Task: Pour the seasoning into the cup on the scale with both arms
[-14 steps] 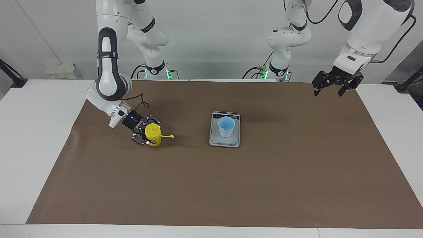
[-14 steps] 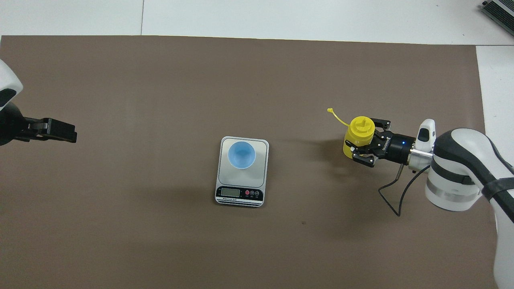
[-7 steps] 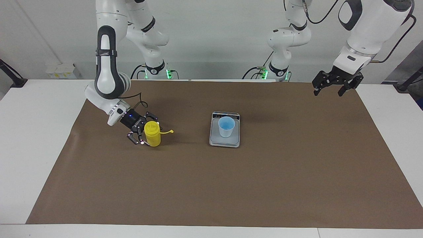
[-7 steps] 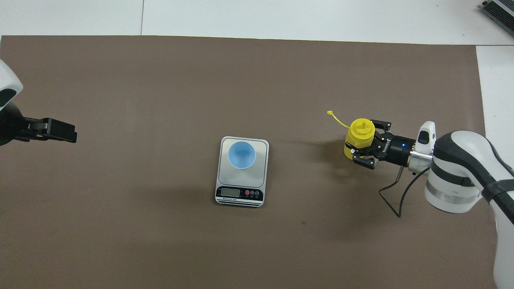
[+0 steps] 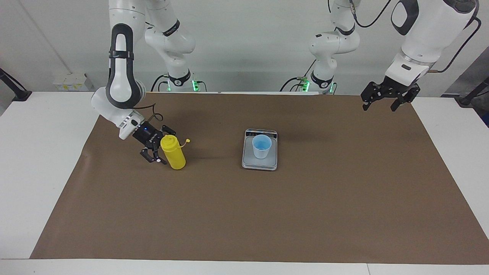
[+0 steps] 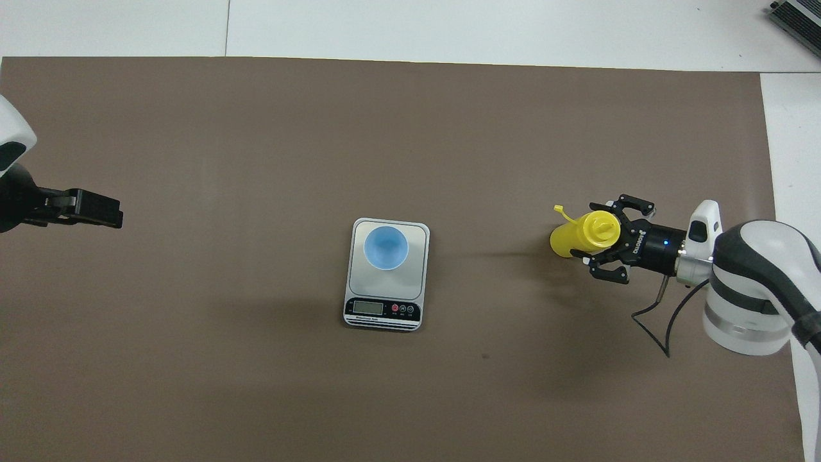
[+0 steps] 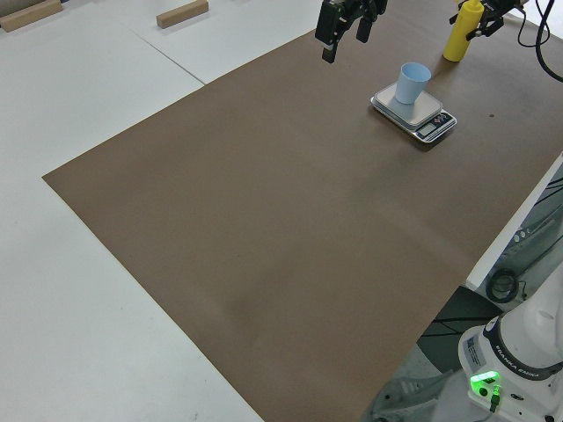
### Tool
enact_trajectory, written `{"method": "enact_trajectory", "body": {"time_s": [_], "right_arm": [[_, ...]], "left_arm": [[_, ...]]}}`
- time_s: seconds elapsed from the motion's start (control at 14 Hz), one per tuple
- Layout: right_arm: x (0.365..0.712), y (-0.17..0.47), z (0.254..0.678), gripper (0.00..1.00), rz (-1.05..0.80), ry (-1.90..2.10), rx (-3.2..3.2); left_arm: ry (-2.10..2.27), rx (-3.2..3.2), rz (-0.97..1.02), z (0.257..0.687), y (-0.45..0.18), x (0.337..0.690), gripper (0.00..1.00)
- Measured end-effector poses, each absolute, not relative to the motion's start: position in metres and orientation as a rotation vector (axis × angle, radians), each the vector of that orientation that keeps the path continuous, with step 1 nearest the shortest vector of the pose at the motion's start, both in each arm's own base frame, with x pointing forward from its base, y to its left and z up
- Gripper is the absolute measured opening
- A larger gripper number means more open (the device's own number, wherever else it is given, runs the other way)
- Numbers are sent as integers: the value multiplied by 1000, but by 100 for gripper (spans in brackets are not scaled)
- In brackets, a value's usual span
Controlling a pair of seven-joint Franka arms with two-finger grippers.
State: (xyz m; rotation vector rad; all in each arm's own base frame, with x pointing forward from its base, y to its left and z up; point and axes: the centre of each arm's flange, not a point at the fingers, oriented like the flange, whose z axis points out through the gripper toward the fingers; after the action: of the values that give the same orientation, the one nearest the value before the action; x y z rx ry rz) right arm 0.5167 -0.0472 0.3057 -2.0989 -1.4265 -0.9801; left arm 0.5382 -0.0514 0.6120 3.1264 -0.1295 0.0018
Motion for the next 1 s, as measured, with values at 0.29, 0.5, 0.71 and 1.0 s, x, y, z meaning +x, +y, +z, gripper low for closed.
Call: {"method": "enact_trajectory", "body": {"time_s": [0.29, 0.5, 0.71, 1.0], "right_arm": [[524, -72, 338, 100, -881, -1714, -2091], [545, -78, 381, 100, -791, -1923, -2097], [553, -74, 415, 100, -695, -1961, -2169], [551, -34, 449, 100, -625, -1797, -2329]], "left_arm": [[-129, 3126, 2, 612, -51, 538, 100], [-129, 3126, 2, 612, -51, 538, 100], [-129, 3126, 2, 612, -51, 538, 100], [-129, 3126, 2, 612, -51, 538, 100]]}}
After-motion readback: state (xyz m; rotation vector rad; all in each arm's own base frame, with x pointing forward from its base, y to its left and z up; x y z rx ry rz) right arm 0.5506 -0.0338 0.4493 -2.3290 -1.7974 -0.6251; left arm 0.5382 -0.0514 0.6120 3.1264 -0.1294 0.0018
